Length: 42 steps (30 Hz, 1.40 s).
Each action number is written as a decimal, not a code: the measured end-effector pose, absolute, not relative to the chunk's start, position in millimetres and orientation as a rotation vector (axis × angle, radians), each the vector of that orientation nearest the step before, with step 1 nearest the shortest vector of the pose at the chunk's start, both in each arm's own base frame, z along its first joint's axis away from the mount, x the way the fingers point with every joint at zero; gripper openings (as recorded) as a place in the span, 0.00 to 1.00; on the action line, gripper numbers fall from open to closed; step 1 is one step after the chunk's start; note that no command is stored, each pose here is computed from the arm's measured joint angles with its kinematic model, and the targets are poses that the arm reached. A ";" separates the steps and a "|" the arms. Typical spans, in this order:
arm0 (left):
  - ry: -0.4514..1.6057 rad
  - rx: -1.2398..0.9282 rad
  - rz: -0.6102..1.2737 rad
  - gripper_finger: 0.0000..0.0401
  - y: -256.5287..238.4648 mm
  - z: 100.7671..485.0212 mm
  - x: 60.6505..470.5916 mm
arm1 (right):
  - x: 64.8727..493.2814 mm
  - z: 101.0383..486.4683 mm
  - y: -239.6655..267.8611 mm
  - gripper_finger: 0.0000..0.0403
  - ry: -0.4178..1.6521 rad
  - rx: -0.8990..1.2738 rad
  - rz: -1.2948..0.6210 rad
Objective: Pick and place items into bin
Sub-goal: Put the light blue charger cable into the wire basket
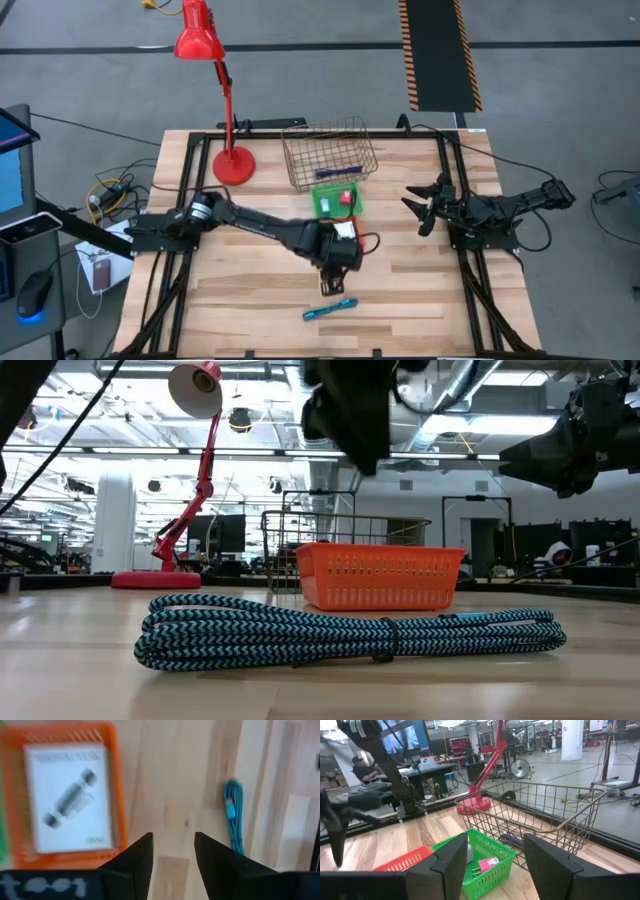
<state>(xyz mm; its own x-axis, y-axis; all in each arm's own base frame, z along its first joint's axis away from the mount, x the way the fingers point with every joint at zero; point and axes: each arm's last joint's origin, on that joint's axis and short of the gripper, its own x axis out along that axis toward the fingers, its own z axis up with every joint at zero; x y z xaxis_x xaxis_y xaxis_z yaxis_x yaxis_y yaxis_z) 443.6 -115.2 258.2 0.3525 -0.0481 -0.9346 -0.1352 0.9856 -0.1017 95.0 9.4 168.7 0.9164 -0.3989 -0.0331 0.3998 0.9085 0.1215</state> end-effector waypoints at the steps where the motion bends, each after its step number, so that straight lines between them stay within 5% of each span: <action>1: 1.226 -0.180 0.056 0.33 -119.3 252.3 442.3 | 95.0 168.7 9.4 0.46 0.007 0.127 -0.412; 42: 1.292 -0.529 -0.046 0.33 -191.8 138.2 451.8 | 96.6 167.2 9.9 0.46 0.026 0.118 -0.412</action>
<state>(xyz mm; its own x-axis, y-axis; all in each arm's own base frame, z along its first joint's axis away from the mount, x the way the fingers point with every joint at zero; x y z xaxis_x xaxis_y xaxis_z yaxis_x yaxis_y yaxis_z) 451.8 -191.8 138.2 0.2913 -0.3218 -0.9009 -0.2573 0.8807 -0.3978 96.6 9.9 167.2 0.9160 -0.3981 -0.0491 0.4012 0.9095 0.1090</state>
